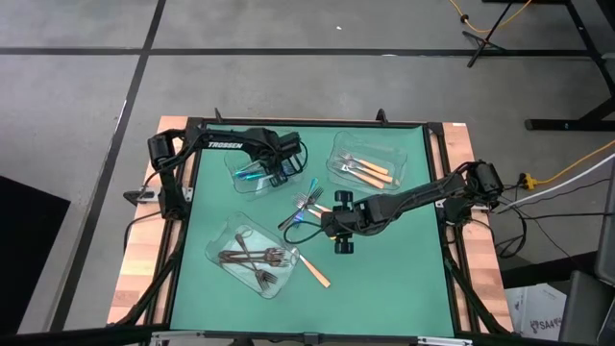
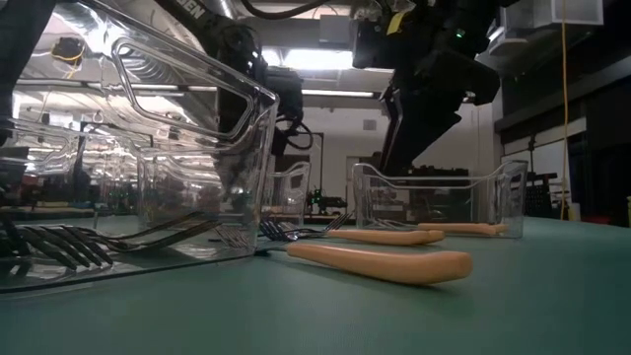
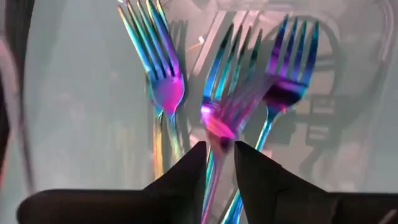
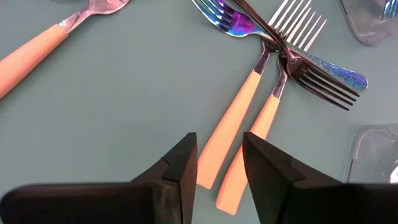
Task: Sort silverware by color (type)
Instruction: Put the blue fork into the top left transparent bin, then put the yellow fork into the top right transparent bin
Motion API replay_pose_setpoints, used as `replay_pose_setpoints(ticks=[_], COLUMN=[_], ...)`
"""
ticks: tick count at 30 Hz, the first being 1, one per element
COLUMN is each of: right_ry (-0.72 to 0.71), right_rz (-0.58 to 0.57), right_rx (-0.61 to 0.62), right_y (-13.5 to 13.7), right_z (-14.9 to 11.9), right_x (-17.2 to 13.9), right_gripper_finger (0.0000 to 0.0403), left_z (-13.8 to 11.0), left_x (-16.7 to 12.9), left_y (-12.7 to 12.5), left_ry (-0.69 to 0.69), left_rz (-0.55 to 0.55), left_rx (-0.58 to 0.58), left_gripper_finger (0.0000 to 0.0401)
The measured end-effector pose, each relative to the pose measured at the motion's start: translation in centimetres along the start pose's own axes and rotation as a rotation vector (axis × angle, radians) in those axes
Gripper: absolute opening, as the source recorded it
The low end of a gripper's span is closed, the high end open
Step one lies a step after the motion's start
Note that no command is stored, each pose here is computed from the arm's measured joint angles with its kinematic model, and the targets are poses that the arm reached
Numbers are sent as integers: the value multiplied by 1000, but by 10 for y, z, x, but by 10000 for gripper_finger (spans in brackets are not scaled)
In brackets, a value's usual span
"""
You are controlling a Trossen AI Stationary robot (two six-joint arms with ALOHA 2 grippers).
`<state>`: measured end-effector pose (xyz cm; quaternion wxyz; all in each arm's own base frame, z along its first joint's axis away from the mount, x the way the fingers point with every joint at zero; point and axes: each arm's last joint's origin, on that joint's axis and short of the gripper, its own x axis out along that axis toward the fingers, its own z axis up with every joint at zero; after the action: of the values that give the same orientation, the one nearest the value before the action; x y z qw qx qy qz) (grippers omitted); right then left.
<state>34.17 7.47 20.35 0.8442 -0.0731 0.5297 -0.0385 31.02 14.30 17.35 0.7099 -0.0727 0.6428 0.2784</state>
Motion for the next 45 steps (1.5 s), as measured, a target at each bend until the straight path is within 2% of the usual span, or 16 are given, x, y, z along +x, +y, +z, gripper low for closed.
replay_pose_setpoints(ticks=[6, 13, 22, 29, 32, 35, 39, 45], right_ry=[3, -2, -54, -130, -191, -245, -304, -339], right_rz=[0, 37, 189, 263, 304, 292, 270, 271], right_rx=[0, 104, 270, 269, 276, 261, 247, 248], right_y=[0, 1, 7, 34, 52, 70, 89, 99], right_z=[0, 1, 9, 15, 19, 20, 19, 20], right_x=[0, 0, -1, 0, 3, 9, 20, 33], right_gripper_finger=[120, 120, 120, 120, 120, 120, 120, 120], left_z=[4, 16, 31, 32, 29, 20, 5, -17], left_x=[-17, -40, -100, -154, -171, -185, -201, -217], left_y=[5, 0, -4, -10, -21, -39, -72, -111], left_ry=[-5, -46, -94, -131, -157, -197, -239, -301], left_rz=[4, -12, -15, -28, -46, -72, -85, -62], left_rx=[2, 17, 77, 101, 92, 81, 133, 166], left_gripper_finger=[86, 81, 78, 78, 78, 78, 78, 78])
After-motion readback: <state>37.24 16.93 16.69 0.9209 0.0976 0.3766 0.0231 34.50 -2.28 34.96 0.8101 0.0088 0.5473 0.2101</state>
